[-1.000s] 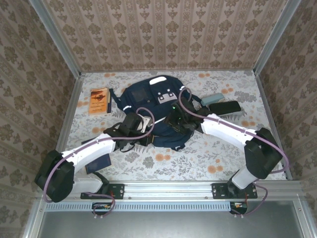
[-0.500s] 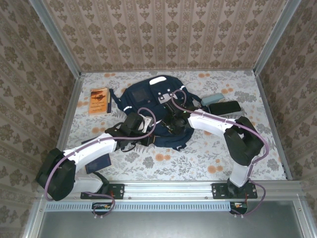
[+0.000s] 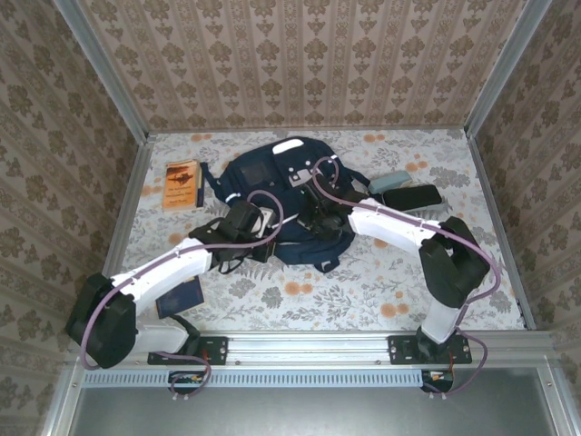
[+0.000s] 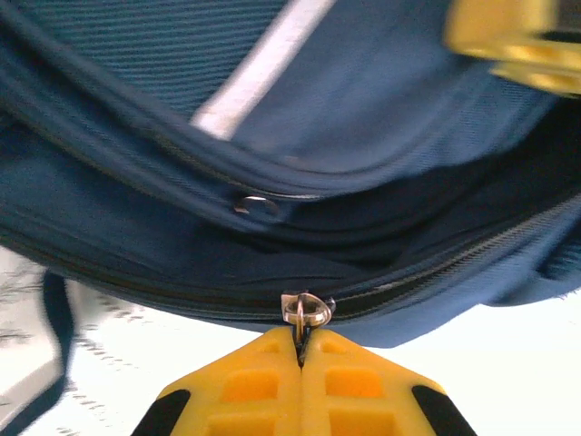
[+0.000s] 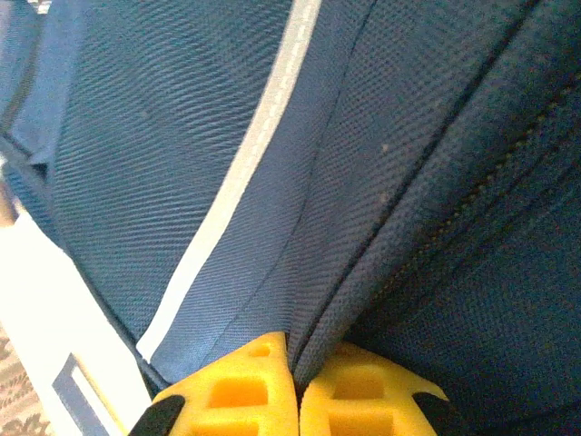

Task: Pack books, pencil case, and school supplies into a backpack

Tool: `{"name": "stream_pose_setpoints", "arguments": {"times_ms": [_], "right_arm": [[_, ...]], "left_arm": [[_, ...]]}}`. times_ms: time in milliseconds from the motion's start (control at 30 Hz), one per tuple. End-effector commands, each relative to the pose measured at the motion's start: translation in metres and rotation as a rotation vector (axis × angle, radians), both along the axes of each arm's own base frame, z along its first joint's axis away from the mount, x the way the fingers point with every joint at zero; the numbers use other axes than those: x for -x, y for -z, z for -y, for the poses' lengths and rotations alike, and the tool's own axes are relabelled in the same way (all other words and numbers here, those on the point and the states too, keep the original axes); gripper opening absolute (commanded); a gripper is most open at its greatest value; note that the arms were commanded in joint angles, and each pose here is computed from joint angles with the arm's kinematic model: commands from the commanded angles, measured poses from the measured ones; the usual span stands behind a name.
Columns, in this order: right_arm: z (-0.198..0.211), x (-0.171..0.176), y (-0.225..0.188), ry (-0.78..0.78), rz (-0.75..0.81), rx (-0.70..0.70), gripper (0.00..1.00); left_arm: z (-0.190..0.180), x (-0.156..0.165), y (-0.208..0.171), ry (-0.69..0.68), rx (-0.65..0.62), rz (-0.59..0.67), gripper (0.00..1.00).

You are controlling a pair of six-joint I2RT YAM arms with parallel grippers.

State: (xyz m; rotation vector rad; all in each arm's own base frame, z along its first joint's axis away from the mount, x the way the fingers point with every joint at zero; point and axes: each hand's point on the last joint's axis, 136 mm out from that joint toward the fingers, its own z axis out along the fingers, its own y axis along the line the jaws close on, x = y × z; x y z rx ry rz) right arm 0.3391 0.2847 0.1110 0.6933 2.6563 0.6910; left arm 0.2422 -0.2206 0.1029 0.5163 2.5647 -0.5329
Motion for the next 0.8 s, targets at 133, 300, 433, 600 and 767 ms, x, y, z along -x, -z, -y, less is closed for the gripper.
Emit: {"name": "stream_pose_setpoints", "arguments": {"times_ms": [133, 300, 433, 600, 767], "right_arm": [[0.006, 0.01, -0.03, -0.116, 0.093, -0.04, 0.0], [-0.007, 0.009, -0.043, -0.15, 0.122, -0.119, 0.0], [-0.015, 0.005, -0.052, -0.169, 0.151, -0.161, 0.0], [-0.024, 0.002, -0.059, -0.175, 0.167, -0.211, 0.0], [-0.031, -0.001, -0.053, -0.125, 0.142, -0.255, 0.0]], "left_arm": [[-0.042, -0.029, -0.008, -0.126, -0.089, 0.035, 0.0], [-0.055, -0.057, -0.001, -0.197, -0.104, 0.031, 0.0], [-0.066, -0.086, -0.006, -0.245, -0.088, 0.05, 0.0], [-0.061, -0.115, -0.02, -0.253, 0.023, 0.054, 0.0], [-0.052, -0.127, -0.024, -0.206, 0.04, 0.064, 0.0]]}}
